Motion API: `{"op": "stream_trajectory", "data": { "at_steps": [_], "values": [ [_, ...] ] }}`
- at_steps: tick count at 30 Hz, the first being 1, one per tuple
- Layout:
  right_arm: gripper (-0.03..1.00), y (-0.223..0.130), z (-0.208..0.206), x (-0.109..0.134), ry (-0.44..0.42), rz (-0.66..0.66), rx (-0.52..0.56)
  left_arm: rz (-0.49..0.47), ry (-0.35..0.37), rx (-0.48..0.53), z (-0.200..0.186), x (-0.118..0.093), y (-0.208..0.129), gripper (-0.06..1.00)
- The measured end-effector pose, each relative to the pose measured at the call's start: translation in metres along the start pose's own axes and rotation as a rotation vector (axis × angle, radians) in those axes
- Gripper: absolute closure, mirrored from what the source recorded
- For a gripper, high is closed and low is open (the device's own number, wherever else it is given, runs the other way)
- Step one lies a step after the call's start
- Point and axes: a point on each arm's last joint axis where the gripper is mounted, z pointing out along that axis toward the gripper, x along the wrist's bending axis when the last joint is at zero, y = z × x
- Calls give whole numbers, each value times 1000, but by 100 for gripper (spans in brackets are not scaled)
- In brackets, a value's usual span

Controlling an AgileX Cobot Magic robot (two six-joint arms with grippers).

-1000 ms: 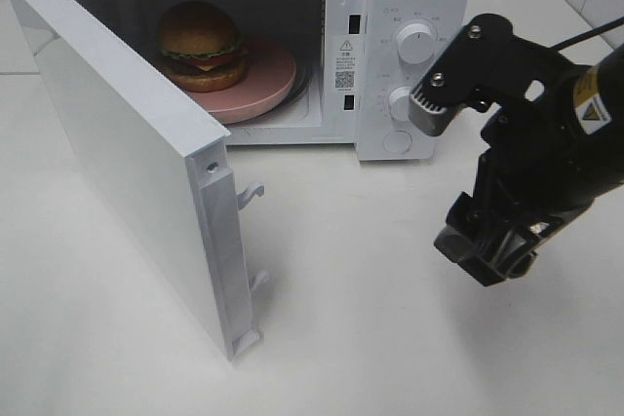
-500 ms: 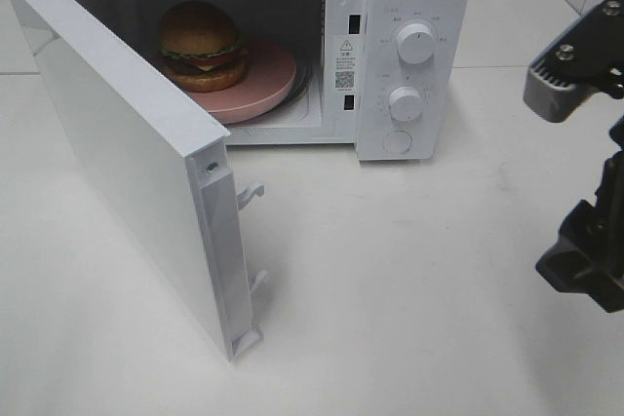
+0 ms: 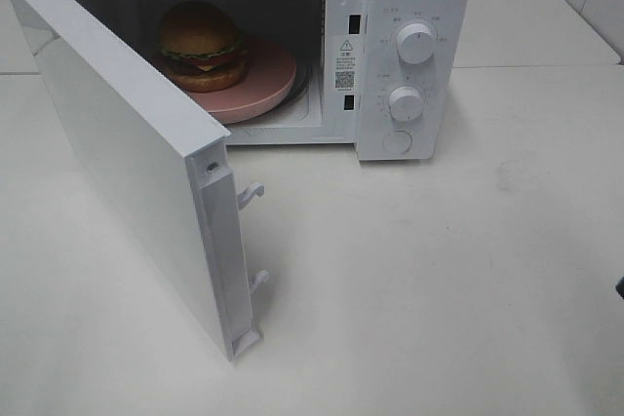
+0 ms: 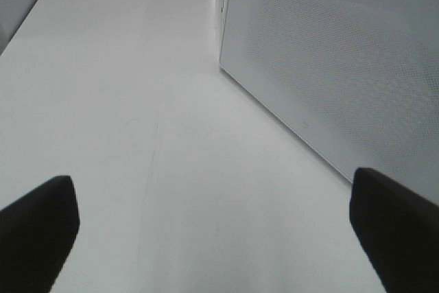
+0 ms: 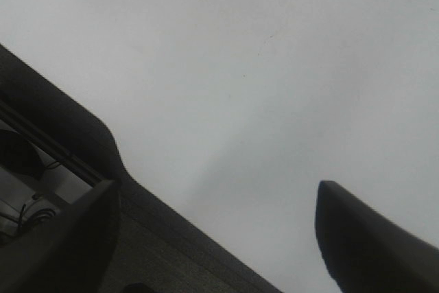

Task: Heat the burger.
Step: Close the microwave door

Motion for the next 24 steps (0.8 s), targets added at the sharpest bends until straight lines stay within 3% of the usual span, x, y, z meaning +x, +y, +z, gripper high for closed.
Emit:
{"op": "stream_trajectory", "data": {
  "at_steps": [8, 14, 16, 22, 24],
  "values": [
    [21, -35, 5, -2, -7, 60, -8, 0, 0, 0, 0, 0, 0, -5],
    [21, -57, 9, -14, -66, 220, -10, 0, 0, 0, 0, 0, 0, -5],
    [21, -69, 2, -18, -85, 332, -69, 0, 0, 0, 0, 0, 0, -5],
    [21, -79, -7, -19, -99, 440, -138, 0, 0, 0, 0, 0, 0, -5],
    [21, -89, -16, -17, -124, 526, -217, 0, 0, 0, 0, 0, 0, -5]
  ]
}}
